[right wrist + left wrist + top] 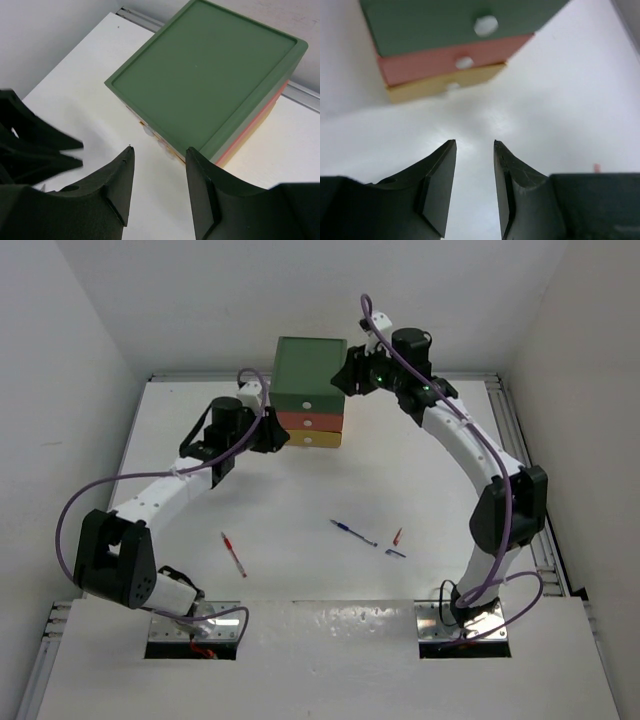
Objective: Sort the stationery into containers
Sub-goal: Open the drawer in the storage box.
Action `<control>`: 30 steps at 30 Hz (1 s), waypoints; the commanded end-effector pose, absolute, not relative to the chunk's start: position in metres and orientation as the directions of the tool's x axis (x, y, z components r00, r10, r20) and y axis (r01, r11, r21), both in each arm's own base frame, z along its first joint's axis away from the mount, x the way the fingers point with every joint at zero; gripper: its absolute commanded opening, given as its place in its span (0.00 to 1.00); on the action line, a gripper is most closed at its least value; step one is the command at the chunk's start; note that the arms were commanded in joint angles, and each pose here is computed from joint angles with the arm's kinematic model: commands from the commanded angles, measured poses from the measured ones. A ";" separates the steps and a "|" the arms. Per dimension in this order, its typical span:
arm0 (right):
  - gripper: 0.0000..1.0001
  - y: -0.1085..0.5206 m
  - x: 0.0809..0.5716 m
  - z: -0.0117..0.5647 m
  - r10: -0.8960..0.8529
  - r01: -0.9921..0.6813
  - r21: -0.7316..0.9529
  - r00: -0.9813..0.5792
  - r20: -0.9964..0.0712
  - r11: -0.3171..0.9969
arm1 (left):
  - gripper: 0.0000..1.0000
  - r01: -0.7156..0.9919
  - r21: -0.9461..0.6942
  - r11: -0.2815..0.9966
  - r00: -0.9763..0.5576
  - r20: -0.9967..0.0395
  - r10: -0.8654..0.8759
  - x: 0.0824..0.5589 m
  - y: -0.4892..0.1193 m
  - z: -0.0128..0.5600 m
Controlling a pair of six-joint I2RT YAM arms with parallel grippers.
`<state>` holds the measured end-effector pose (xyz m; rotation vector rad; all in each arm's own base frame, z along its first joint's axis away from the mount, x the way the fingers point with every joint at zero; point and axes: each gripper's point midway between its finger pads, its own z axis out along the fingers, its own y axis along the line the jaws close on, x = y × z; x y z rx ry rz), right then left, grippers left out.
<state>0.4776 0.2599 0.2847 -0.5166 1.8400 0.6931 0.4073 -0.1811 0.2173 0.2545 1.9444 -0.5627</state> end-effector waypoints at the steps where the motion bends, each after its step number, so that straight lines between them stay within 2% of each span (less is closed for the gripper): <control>1: 0.45 0.263 0.491 0.292 -0.020 -0.639 0.197 -0.316 -0.949 0.743 | 0.42 0.433 -0.543 0.719 -0.484 -0.813 -0.323 0.386 -0.214 0.262; 10: 0.45 0.264 0.506 0.276 -0.013 -0.615 0.211 -0.338 -0.941 0.760 | 0.51 0.340 -0.572 0.747 -0.466 -0.792 -0.394 0.414 -0.220 0.250; 30: 0.42 0.271 0.520 0.254 0.004 -0.615 0.253 -0.377 -0.926 0.747 | 0.51 0.252 -0.470 0.846 -0.408 -0.844 -0.347 0.486 -0.233 0.237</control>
